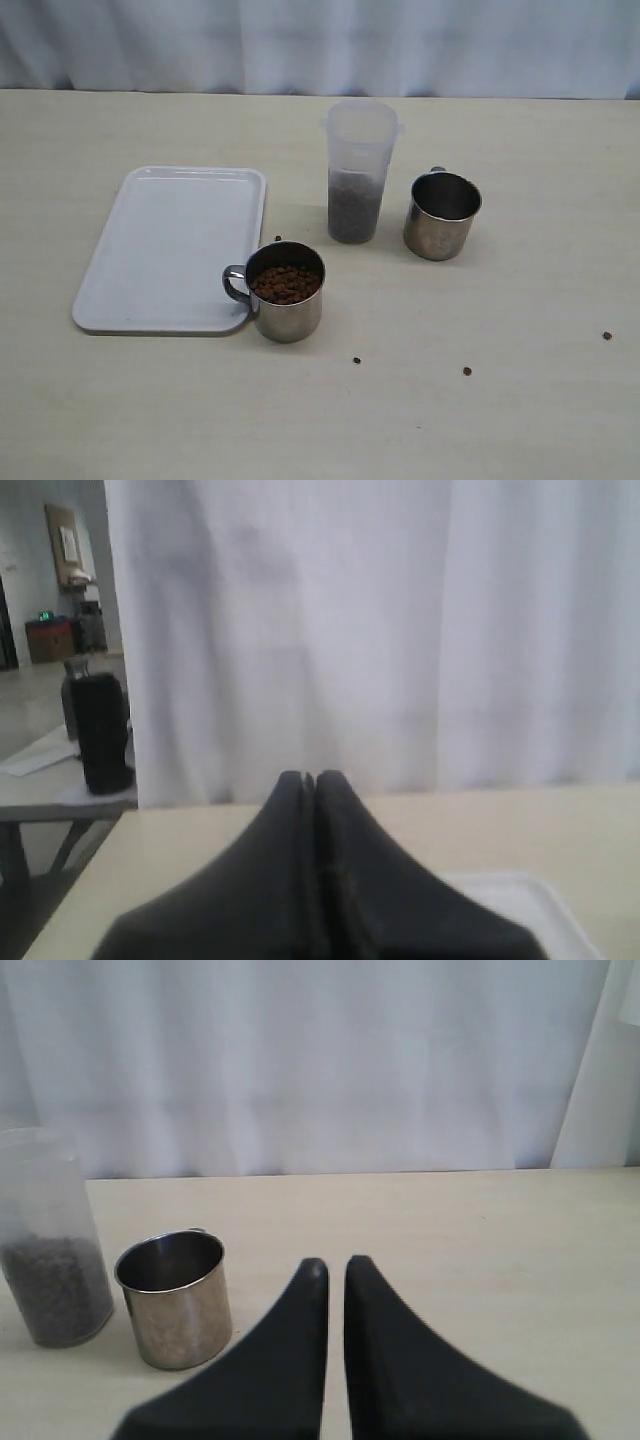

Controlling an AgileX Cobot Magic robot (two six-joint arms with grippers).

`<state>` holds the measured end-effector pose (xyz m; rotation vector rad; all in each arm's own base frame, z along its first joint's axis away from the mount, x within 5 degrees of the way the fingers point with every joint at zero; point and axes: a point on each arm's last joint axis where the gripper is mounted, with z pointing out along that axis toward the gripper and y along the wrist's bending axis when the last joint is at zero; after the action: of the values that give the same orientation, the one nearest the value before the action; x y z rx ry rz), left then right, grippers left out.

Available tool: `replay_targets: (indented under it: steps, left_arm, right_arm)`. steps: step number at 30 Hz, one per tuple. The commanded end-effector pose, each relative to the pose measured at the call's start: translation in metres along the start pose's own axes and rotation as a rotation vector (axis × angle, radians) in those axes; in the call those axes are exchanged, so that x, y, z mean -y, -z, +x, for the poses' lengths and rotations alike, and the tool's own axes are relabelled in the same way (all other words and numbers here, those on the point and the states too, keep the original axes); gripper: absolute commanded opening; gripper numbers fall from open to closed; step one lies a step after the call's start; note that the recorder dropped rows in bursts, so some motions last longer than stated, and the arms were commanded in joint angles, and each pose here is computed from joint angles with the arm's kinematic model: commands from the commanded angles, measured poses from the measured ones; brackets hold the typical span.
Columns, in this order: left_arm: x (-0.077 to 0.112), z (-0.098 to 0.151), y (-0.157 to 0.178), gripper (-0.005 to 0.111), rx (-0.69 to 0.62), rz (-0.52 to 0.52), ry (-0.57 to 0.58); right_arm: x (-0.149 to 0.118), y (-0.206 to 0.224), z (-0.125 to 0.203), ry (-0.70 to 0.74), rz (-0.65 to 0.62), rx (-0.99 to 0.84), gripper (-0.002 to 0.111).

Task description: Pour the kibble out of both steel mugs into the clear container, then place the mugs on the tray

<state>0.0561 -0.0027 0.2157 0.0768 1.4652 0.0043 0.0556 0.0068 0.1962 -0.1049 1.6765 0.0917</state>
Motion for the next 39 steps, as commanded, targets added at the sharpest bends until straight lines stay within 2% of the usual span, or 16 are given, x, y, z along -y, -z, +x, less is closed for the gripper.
replay_targets:
  steps: [1, 4, 8, 11, 14, 17, 20, 25, 27, 31, 32, 34, 35, 36, 37, 39]
  left_arm:
    - [-0.001, -0.009, 0.001, 0.0, 0.114, -0.006, 0.134]
    - [-0.001, -0.005, 0.0, 0.0, 0.063, 0.002, 0.2]
    - [0.002, 0.007, -0.01, 0.0, -0.103, 0.021, 0.339]
    - [0.01, 0.017, -0.021, 0.0, -0.24, 0.088, 0.355]
    - [0.025, 0.027, -0.033, 0.0, -0.356, 0.218, 0.279]
    - [0.049, 0.041, -0.04, 0.0, -0.482, 0.425, 0.101]
    - [0.076, 0.047, -0.052, 0.0, -0.534, 0.617, -0.062]
    - [0.104, 0.066, -0.102, 0.0, -0.657, 0.664, -0.197]
    - [0.121, 0.075, -0.121, 0.0, -0.679, 0.792, -0.301]
    - [0.141, 0.082, -0.134, 0.0, -0.748, 0.941, -0.302]
    - [0.147, 0.082, -0.138, 0.002, -0.773, 0.984, -0.297]
    - [0.152, 0.082, -0.14, 0.016, -0.786, 1.043, -0.304]
    - [0.153, 0.081, -0.143, 0.033, -0.781, 1.042, -0.323]
    - [0.151, 0.082, -0.145, 0.043, -0.79, 1.015, -0.338]
    - [0.148, 0.084, -0.148, 0.061, -0.81, 0.967, -0.343]
    - [0.146, 0.085, -0.149, 0.074, -0.827, 0.936, -0.356]
  right_arm:
    - [-0.002, 0.0, 0.0, 0.001, -0.035, 0.009, 0.005]
    - [-0.002, 0.0, 0.0, 0.002, -0.04, 0.009, 0.005]
    - [-0.002, 0.0, 0.0, 0.002, -0.04, 0.009, 0.005]
    - [-0.002, 0.0, 0.0, 0.002, -0.04, 0.009, 0.005]
    - [-0.002, 0.0, 0.0, 0.002, -0.04, 0.009, 0.005]
    - [-0.002, 0.0, 0.0, 0.002, -0.04, 0.009, 0.005]
    - [-0.002, 0.0, 0.0, 0.002, -0.04, 0.009, 0.005]
    - [-0.002, 0.0, 0.0, 0.002, -0.04, 0.009, 0.005]
    - [-0.002, 0.0, 0.0, 0.002, -0.04, 0.009, 0.005]
    - [-0.002, 0.0, 0.0, 0.002, -0.04, 0.009, 0.005]
    - [-0.002, 0.0, 0.0, 0.002, -0.04, 0.009, 0.005]
    - [-0.002, 0.0, 0.0, 0.002, -0.04, 0.009, 0.005]
    - [-0.002, 0.0, 0.0, 0.002, -0.04, 0.009, 0.005]
    - [-0.002, 0.0, 0.0, 0.002, -0.04, 0.009, 0.005]
    - [-0.002, 0.0, 0.0, 0.002, -0.04, 0.009, 0.005]
    - [-0.002, 0.0, 0.0, 0.002, -0.04, 0.009, 0.005]
